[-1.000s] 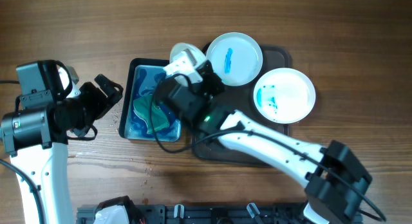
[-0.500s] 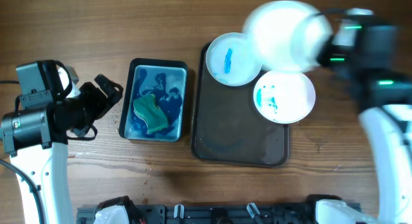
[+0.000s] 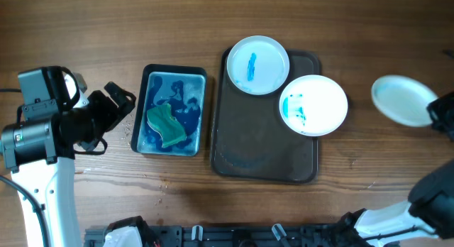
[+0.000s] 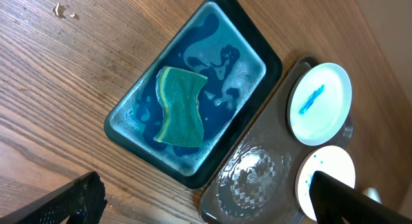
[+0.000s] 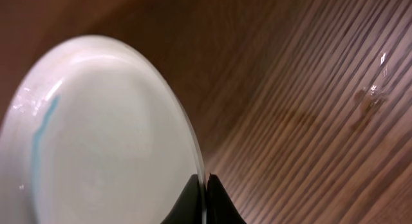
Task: Clean dirty plates on tray and stack at the side
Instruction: 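Carry the plate right and set it on the table beside the tray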
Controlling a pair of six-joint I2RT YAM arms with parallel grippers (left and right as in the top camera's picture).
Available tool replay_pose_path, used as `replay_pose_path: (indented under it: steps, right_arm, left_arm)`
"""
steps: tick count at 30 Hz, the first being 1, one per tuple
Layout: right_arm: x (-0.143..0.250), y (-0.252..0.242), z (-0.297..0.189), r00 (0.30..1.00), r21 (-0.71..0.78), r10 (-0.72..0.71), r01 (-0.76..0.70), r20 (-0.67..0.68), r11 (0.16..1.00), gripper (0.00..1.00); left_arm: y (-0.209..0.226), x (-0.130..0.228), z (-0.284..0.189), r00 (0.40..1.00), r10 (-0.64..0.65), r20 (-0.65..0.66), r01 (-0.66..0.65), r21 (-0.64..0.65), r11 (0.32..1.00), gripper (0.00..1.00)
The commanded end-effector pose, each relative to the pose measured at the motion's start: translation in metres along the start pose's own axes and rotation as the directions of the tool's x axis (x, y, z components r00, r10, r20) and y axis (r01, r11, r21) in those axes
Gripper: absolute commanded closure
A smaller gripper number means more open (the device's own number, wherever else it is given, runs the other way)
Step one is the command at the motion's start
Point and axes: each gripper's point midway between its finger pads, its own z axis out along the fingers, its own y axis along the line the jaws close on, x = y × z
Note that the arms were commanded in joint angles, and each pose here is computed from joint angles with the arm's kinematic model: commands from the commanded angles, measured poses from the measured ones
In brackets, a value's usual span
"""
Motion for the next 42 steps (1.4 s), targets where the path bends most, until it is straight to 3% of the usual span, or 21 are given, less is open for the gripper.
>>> replay_pose_path:
  steps: [1,16,18,21,23,26,31,36,38,42]
  right_arm:
    - [0.014,0.006,0.017,0.996,0.043,-0.074,0.076,-0.045,0.996,0.96]
    - [0.106,0.075,0.043,0.913,0.109,-0.398,0.406,-0.088,0.907,0.95]
    - [0.114,0.082,0.036,0.893,0.131,-0.444,0.451,-0.076,0.883,0.79]
    - [0.113,0.086,0.02,0.894,0.151,-0.447,0.446,-0.031,0.882,0.64]
    - [0.111,0.093,0.009,0.893,0.116,-0.45,0.447,-0.005,0.887,0.57]
    - [0.119,0.114,-0.011,0.864,-0.033,-0.503,0.504,0.023,0.863,0.57]
    - [0.17,0.164,-0.042,0.726,-0.443,-0.687,0.629,0.038,0.639,0.51]
    - [0.182,0.149,-0.01,0.734,-0.38,-0.679,0.624,-0.015,0.683,0.41]
    - [0.182,0.144,0.004,0.761,-0.348,-0.648,0.601,-0.025,0.72,0.41]
    - [0.183,0.146,0.021,0.765,-0.358,-0.644,0.607,0.019,0.71,0.44]
  left_arm:
    - [-0.003,-0.002,-0.004,1.0,0.013,0.013,-0.014,0.014,1.0,0.0]
    - [-0.003,-0.002,-0.004,1.0,0.013,0.013,-0.014,0.014,1.0,0.0]
    - [-0.003,-0.002,-0.004,1.0,0.013,0.013,-0.014,0.014,1.0,0.0]
    - [-0.003,-0.002,-0.004,1.0,0.013,0.013,-0.014,0.014,1.0,0.0]
    - [-0.003,-0.002,-0.004,1.0,0.013,0.013,-0.014,0.014,1.0,0.0]
    - [-0.003,-0.002,-0.004,1.0,0.013,0.013,-0.014,0.014,1.0,0.0]
    - [-0.003,-0.002,-0.004,1.0,0.013,0.013,-0.014,0.014,1.0,0.0]
    - [-0.003,-0.002,-0.004,1.0,0.013,0.013,-0.014,0.014,1.0,0.0]
    - [-0.003,-0.002,-0.004,1.0,0.013,0.013,-0.014,0.014,1.0,0.0]
    - [-0.003,-0.002,-0.004,1.0,0.013,0.013,-0.014,0.014,1.0,0.0]
